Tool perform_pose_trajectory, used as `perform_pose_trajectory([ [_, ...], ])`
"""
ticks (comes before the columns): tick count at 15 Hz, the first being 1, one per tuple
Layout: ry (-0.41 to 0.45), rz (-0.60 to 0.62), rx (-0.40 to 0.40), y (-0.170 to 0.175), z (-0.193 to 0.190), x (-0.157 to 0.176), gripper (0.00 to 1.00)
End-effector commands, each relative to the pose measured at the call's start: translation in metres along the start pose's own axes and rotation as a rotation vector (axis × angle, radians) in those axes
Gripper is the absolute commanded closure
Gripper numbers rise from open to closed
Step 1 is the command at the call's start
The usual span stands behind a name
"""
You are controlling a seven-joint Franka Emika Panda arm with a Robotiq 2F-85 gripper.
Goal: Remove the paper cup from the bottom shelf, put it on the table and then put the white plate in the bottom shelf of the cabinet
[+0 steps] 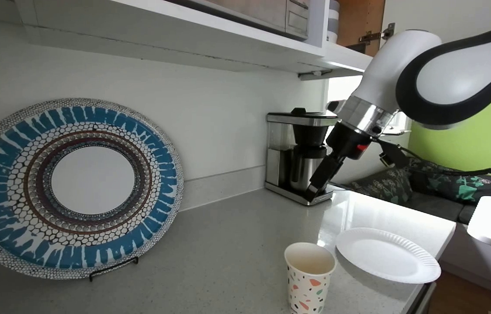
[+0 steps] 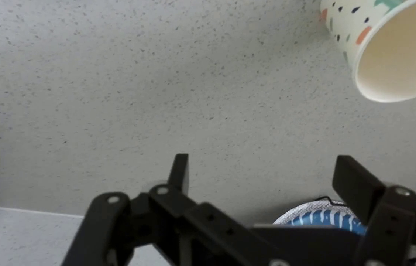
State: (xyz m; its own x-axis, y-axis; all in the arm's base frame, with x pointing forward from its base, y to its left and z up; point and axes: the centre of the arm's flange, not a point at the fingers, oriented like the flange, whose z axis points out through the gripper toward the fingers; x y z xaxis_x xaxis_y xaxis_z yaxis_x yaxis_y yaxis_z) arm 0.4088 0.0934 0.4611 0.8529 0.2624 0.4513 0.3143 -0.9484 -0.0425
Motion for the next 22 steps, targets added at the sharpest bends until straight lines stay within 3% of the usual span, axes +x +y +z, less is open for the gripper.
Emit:
perform_pose_trajectory([
  [1,0.011,0.082,-0.008,0.023,-0.026,-0.012,0.0],
  [7,-0.056,0.251,0.011,0.064,-0.034,-0.045,0.0],
  [8,-0.043,0.187,0.01,0.058,-0.03,-0.025,0.0],
  [13,-0.048,0.231,0.005,0.067,-0.031,-0.034,0.0],
  [14,-0.069,0.273,-0.034,0.081,-0.02,-0.04,0.0],
  [16,-0.142,0.309,0.056,0.108,-0.015,-0.06,0.0],
  [22,-0.269,0.436,0.138,0.199,-0.004,-0.128,0.0],
])
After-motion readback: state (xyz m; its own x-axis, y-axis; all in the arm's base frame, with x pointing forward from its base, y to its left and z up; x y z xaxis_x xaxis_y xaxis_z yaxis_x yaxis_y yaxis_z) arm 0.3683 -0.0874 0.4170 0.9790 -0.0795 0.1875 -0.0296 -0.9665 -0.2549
